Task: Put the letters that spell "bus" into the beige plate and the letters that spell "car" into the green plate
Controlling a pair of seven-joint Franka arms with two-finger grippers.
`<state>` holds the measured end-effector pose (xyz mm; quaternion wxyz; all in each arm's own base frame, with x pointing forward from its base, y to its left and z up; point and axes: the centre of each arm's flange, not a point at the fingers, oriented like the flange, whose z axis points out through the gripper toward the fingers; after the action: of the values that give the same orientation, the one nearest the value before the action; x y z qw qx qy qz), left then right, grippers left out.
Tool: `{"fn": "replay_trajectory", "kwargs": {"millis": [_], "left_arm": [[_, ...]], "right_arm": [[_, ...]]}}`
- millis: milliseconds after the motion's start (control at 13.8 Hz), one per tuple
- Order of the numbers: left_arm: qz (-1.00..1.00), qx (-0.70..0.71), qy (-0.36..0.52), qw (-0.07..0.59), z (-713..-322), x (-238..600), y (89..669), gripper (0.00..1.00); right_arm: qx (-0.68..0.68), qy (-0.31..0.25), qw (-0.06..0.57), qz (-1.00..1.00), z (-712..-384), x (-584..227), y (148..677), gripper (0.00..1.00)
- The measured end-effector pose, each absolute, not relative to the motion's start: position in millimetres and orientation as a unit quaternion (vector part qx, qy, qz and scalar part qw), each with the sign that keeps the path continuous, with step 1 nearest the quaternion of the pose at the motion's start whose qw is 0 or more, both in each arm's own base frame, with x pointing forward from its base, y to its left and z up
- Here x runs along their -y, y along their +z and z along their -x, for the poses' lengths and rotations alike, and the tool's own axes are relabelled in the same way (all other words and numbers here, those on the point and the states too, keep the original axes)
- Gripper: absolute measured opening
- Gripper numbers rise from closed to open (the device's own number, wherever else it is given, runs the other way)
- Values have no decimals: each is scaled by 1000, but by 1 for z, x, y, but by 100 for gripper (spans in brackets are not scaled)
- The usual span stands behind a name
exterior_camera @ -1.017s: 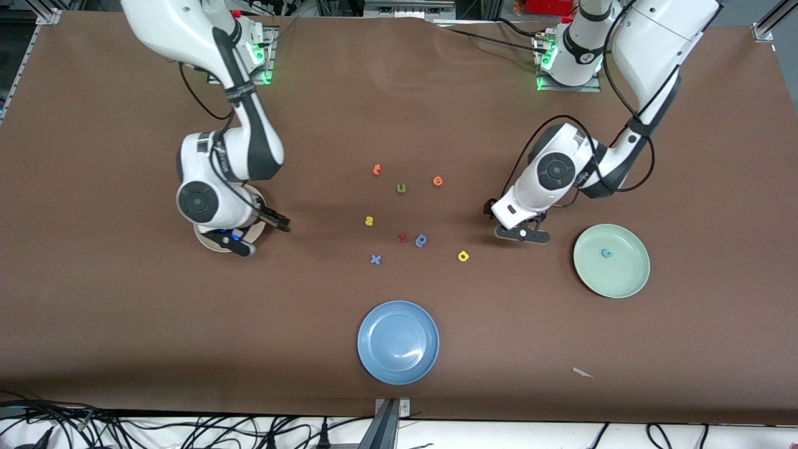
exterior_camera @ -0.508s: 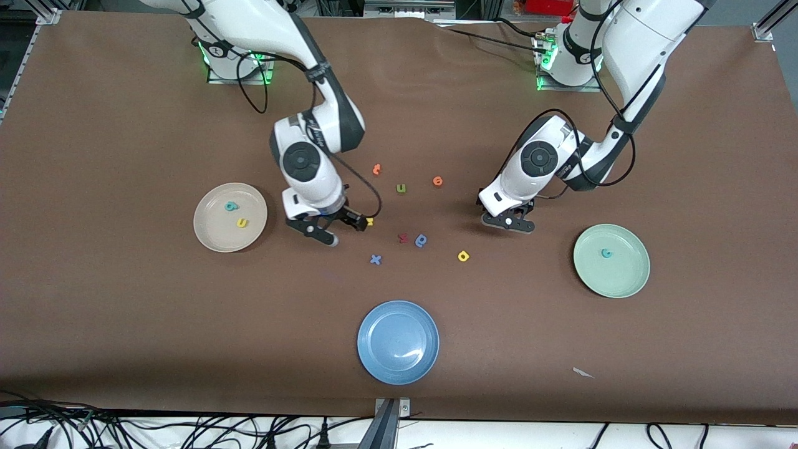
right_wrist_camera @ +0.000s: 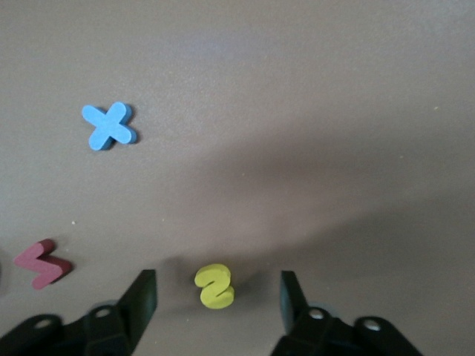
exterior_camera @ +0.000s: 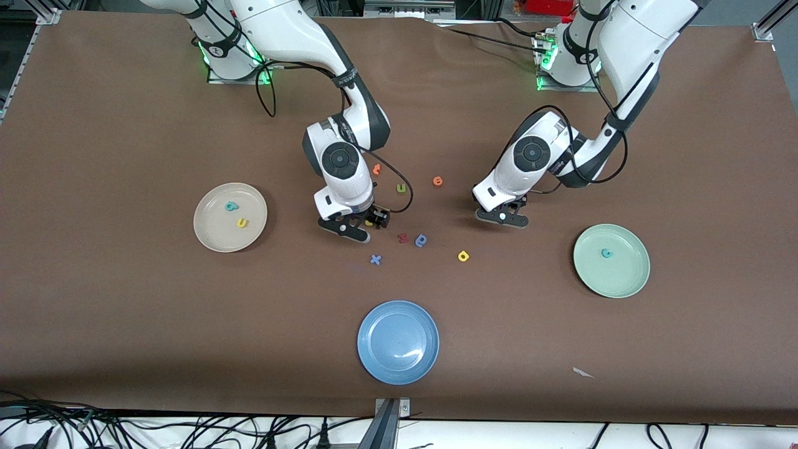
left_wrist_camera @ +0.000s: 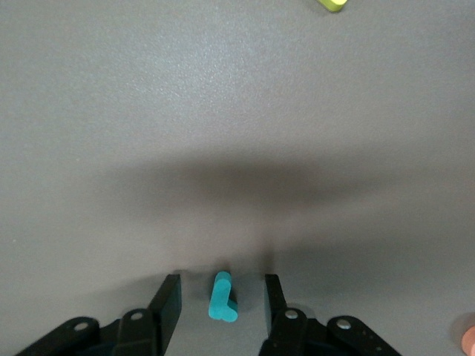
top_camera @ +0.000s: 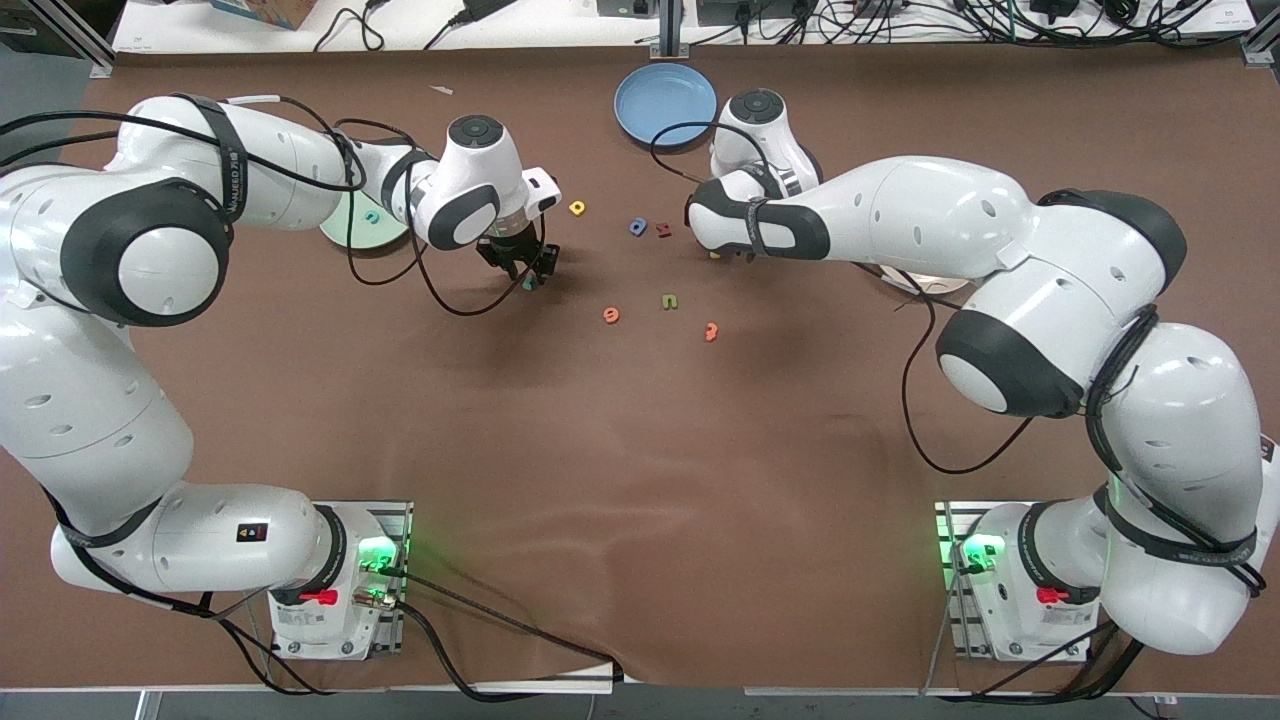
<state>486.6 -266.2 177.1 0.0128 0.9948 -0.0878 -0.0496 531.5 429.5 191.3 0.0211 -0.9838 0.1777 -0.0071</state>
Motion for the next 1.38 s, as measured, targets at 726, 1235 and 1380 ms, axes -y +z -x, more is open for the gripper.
{"fn": "replay_trajectory", "kwargs": {"millis": [726, 1235, 1380], "left_arm": [[-995, 95, -42, -5, -481, 268, 174, 21], [-996, 84, -42, -5, -481, 268, 174, 13], [-996, 81, -41, -5, -482, 267, 175, 13]], "right_arm": [[-176, -2, 11, 984, -528, -429, 176, 52], [-165, -4, 11, 986, -527, -433, 179, 22], [-161, -4, 11, 987, -527, -433, 179, 22]]}}
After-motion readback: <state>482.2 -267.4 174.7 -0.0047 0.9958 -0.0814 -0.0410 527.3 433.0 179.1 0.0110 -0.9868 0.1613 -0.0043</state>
